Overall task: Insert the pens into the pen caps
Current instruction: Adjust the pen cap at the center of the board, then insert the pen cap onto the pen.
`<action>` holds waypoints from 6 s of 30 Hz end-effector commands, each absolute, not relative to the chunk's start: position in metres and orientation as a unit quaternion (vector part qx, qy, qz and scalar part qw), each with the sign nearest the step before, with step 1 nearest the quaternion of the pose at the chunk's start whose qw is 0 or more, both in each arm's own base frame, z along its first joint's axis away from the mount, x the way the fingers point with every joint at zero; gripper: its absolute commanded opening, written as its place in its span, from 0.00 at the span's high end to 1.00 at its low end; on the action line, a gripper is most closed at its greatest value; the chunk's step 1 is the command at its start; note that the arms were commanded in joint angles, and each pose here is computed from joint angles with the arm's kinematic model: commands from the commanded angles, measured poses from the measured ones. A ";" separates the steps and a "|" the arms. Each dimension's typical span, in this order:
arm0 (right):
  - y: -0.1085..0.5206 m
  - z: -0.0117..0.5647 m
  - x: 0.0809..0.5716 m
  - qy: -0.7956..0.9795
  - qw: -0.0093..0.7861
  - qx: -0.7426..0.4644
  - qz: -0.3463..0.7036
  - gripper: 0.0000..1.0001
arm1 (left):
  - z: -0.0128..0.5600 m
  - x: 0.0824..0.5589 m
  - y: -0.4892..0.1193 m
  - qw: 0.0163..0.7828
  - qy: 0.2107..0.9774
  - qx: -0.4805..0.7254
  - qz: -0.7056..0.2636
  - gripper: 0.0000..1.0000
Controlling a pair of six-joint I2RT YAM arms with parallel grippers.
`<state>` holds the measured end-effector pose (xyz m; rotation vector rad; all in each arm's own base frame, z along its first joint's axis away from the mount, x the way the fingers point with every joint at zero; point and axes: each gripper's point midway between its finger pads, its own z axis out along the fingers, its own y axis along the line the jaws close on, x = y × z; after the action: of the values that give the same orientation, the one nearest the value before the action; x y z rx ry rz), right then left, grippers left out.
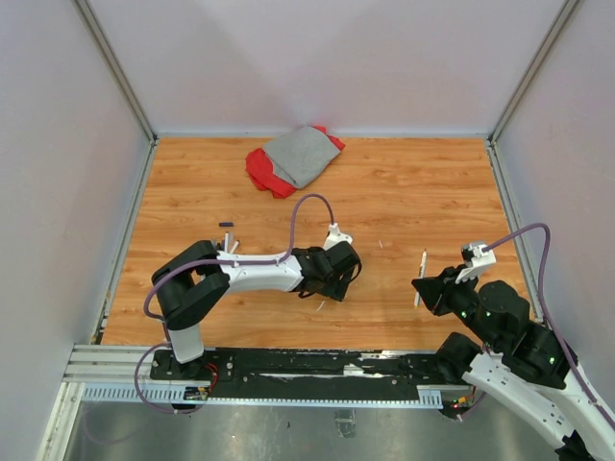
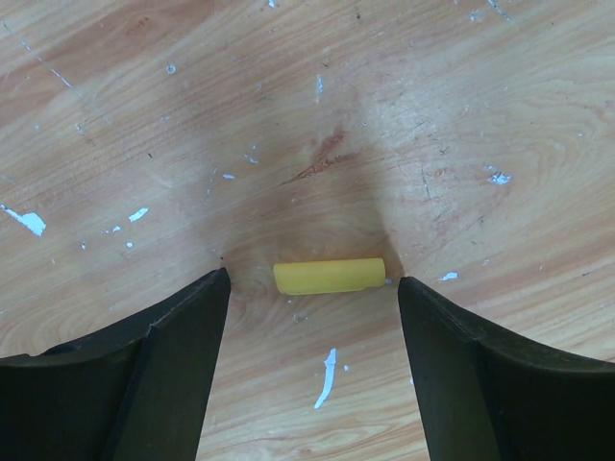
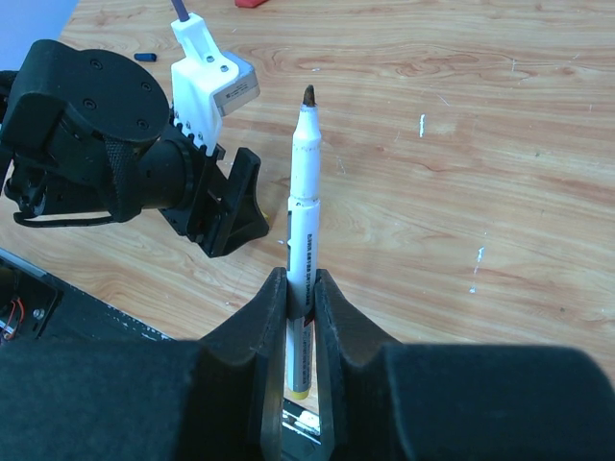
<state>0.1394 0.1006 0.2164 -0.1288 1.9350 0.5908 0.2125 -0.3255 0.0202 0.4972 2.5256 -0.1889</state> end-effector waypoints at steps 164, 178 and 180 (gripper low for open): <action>0.103 0.213 0.141 0.813 0.526 -0.060 0.243 0.92 | -0.033 0.171 -0.244 0.225 0.972 0.028 0.062 0.72; 0.112 0.209 0.144 0.816 0.518 -0.061 0.251 0.92 | -0.046 0.159 -0.225 0.176 0.971 0.110 0.121 0.61; 0.112 0.209 0.144 0.816 0.518 -0.061 0.249 0.92 | -0.044 0.159 -0.228 0.177 0.971 0.110 0.114 0.59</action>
<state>0.1425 0.1070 0.2054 -0.1504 1.9723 0.5766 0.2013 -0.2967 0.0078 0.1392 2.5592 -0.0077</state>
